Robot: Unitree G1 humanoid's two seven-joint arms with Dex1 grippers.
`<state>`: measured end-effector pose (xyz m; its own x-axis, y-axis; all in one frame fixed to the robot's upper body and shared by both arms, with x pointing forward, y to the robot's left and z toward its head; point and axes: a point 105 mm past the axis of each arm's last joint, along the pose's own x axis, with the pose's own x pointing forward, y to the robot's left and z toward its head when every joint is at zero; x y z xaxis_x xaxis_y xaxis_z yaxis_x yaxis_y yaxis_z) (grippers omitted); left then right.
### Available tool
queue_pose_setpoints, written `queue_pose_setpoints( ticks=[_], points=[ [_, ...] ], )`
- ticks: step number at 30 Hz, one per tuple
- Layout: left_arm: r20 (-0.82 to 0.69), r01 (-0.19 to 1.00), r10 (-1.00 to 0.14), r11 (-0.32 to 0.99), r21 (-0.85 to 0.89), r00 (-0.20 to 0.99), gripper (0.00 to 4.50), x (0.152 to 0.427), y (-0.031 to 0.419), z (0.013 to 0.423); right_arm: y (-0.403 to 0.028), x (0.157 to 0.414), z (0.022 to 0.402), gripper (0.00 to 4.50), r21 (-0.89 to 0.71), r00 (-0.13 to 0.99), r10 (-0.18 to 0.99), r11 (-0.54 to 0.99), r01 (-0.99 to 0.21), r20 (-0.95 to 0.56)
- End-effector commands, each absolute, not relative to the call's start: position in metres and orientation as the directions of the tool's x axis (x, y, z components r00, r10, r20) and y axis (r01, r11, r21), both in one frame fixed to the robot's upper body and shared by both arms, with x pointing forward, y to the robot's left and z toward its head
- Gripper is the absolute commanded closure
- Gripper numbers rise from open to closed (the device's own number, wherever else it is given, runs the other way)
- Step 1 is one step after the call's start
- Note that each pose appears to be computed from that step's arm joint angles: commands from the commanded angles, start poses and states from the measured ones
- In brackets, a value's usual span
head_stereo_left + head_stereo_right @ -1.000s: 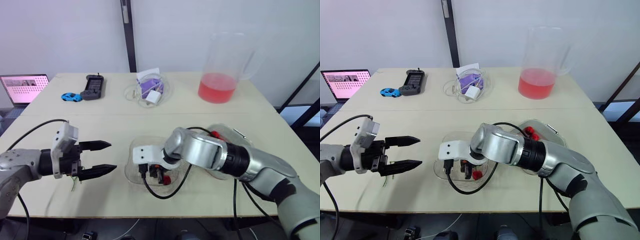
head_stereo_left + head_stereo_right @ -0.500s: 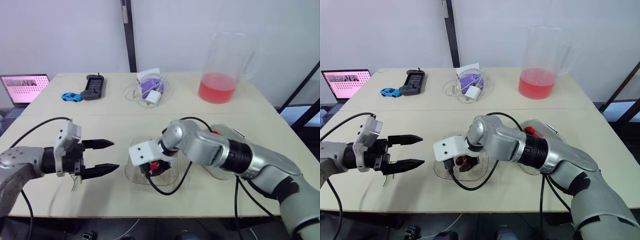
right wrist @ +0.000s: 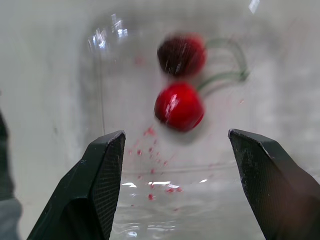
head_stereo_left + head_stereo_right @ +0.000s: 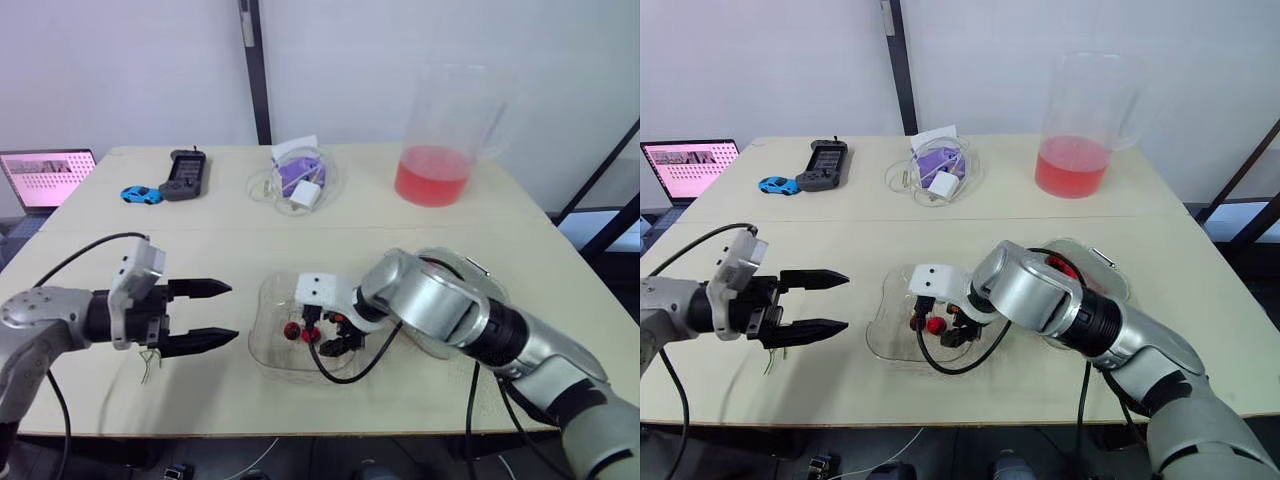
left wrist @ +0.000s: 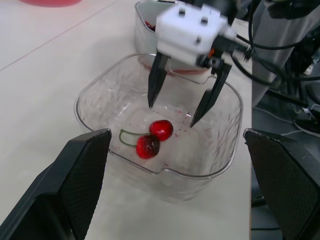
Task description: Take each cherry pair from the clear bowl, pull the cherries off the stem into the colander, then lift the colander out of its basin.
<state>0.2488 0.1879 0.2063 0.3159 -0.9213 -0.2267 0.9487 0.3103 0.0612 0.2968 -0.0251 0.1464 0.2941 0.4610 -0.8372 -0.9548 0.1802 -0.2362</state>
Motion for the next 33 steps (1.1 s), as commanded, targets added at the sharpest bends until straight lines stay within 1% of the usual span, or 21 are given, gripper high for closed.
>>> queue_pose_setpoints(
  ticks=[1,7,12,15,18,23,25,28,31,33],
  points=[
    [-0.235,0.95,-0.921,0.294,0.106,0.311,0.0,0.248,0.189,0.215,-0.014,0.297,0.154,0.97,-0.27,0.319,0.501,0.171,-0.948,-0.804],
    [-0.245,0.951,-0.919,0.293,0.1,0.309,0.0,0.248,0.191,0.216,-0.007,0.3,0.153,0.97,-0.251,0.316,0.528,0.193,-0.948,-0.788],
    [-0.248,0.952,-0.919,0.292,0.095,0.307,0.0,0.246,0.191,0.215,-0.003,0.301,0.145,0.97,-0.219,0.299,0.53,0.209,-0.953,-0.794],
    [-0.251,0.951,-0.918,0.292,0.097,0.308,0.0,0.245,0.191,0.215,-0.003,0.301,0.137,1.79,-0.21,0.288,0.529,0.205,-0.956,-0.799],
    [-0.254,0.95,-0.915,0.297,0.098,0.312,0.0,0.245,0.193,0.214,-0.002,0.302,0.134,3.06,-0.22,0.292,0.527,0.196,-0.956,-0.798],
    [-0.253,0.948,-0.914,0.302,0.1,0.317,0.0,0.245,0.193,0.214,-0.002,0.302,0.142,3.06,-0.233,0.295,0.54,0.182,-0.955,-0.788],
    [-0.251,0.947,-0.913,0.305,0.101,0.32,0.0,0.245,0.194,0.214,-0.003,0.302,0.149,3.06,-0.261,0.31,0.547,0.169,-0.951,-0.777],
    [-0.247,0.943,-0.91,0.317,0.103,0.333,0.0,0.248,0.196,0.213,-0.004,0.301,0.175,3.06,-0.382,0.359,0.604,0.097,-0.919,-0.711],
    [-0.225,0.931,-0.904,0.341,0.131,0.363,0.0,0.256,0.198,0.213,-0.009,0.29,0.2,3.06,-0.46,0.349,0.686,0.024,-0.887,-0.638],
    [-0.184,0.924,-0.907,0.356,0.143,0.378,0.0,0.263,0.198,0.217,-0.014,0.287,0.216,3.06,-0.563,0.38,0.734,-0.003,-0.827,-0.562]
  ],
)
